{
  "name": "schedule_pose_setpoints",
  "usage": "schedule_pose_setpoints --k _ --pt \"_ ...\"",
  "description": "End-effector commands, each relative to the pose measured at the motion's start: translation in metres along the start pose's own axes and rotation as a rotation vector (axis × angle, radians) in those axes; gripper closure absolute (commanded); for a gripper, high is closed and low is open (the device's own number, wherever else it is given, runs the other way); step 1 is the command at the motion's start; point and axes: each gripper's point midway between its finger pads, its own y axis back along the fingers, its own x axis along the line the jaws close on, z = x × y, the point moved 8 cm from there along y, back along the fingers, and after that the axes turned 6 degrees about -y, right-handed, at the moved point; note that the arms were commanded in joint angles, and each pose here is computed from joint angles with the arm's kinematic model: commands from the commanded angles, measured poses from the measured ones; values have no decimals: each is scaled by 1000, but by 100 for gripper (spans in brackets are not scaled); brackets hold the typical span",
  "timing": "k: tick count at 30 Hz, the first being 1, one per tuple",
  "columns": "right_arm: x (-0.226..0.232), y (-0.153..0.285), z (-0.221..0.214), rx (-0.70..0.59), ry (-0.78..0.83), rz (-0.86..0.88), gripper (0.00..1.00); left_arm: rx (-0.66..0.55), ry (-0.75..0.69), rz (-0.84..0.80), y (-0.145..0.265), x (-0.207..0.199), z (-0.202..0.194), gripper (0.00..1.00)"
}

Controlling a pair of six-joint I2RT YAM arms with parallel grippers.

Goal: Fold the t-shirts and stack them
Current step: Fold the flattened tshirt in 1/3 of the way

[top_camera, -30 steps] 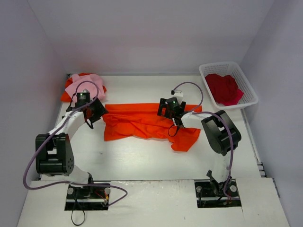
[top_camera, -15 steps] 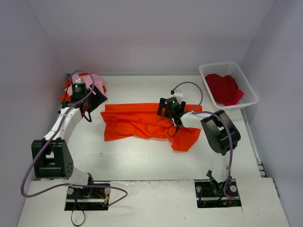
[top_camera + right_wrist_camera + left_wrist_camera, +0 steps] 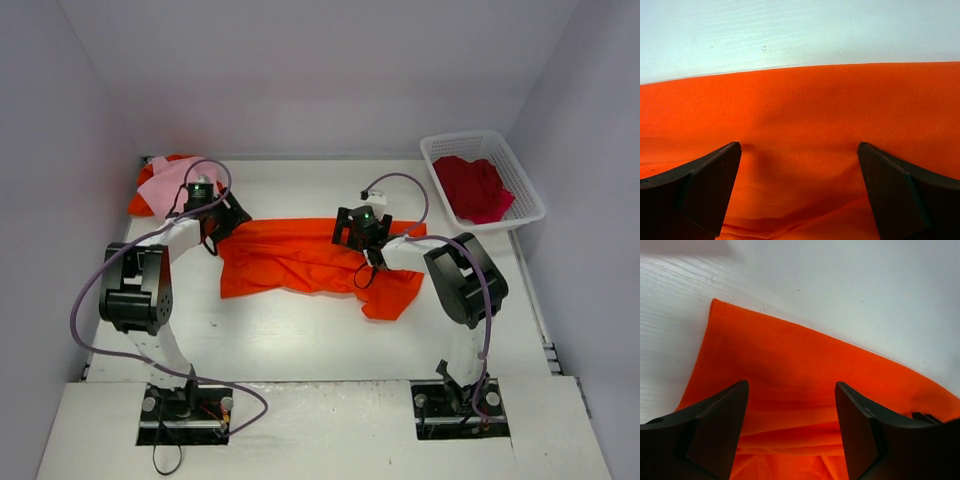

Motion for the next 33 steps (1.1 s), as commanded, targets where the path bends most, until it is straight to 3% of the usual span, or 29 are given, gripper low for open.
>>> schedule_pose_setpoints --k 1,9,13,17,19,33 --pt "-12 0 -28 122 16 -55 0 -111 -49 -80 2 -30 24 36" --pt "-9 6 -21 106 13 -37 0 -73 -72 -10 -13 -14 7 38" --pt "-9 6 -21 107 14 -38 0 -63 -71 3 -15 -9 2 46" --pt "-10 5 -24 116 13 -39 0 -64 -86 32 -14 -5 1 62" --pt "-11 5 -25 119 12 -41 0 -66 -92 47 -14 -4 1 65" --pt "-12 9 -22 106 15 -47 0 -45 -116 119 -18 13 -10 67"
